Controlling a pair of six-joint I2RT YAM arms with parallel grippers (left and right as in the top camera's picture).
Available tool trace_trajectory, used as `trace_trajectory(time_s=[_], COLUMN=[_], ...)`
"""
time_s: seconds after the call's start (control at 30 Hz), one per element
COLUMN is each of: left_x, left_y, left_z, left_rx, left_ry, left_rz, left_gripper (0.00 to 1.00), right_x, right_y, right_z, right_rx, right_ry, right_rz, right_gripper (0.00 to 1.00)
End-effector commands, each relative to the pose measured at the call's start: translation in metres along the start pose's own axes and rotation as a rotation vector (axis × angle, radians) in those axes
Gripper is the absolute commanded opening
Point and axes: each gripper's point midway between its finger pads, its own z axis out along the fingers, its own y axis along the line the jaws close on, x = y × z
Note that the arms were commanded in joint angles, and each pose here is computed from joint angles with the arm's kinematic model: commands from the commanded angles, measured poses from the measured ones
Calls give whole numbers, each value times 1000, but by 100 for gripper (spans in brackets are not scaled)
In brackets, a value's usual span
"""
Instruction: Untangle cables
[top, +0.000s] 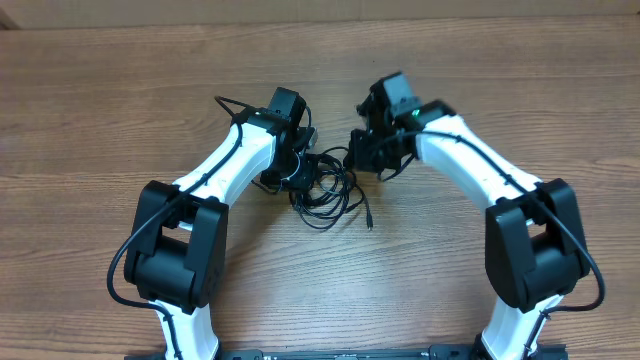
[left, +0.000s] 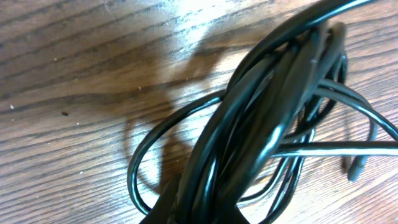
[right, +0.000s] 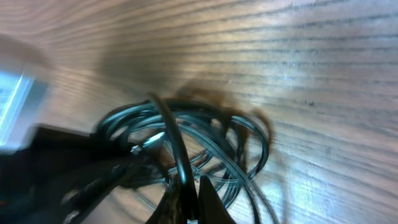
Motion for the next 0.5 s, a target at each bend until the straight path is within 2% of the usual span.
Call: trace_trajectory(time_s=[0.0, 0.2, 0.37, 0.43, 0.47], left_x=[-1, 1, 1, 2, 2], left_y=[34, 34, 34, 31, 29], left_z=[-7, -7, -7, -7, -6], left_rx=[-146, -146, -145, -127, -115], left_ry=[-21, -16, -13, -11, -9], left_rz=[-30, -28, -28, -28, -26], left_gripper=[4, 4, 4, 4, 4], right_x=[-33, -46, -50, -48, -46], right_y=[-4, -26, -65, -60, -52], right_z=[-42, -56, -62, -61, -60], right_rx=[-34, -1, 186, 155, 111], right_ry=[-71, -107, -146, -131, -117], right_rz=[-32, 20, 63, 64, 62], right_gripper=[4, 4, 4, 5, 10])
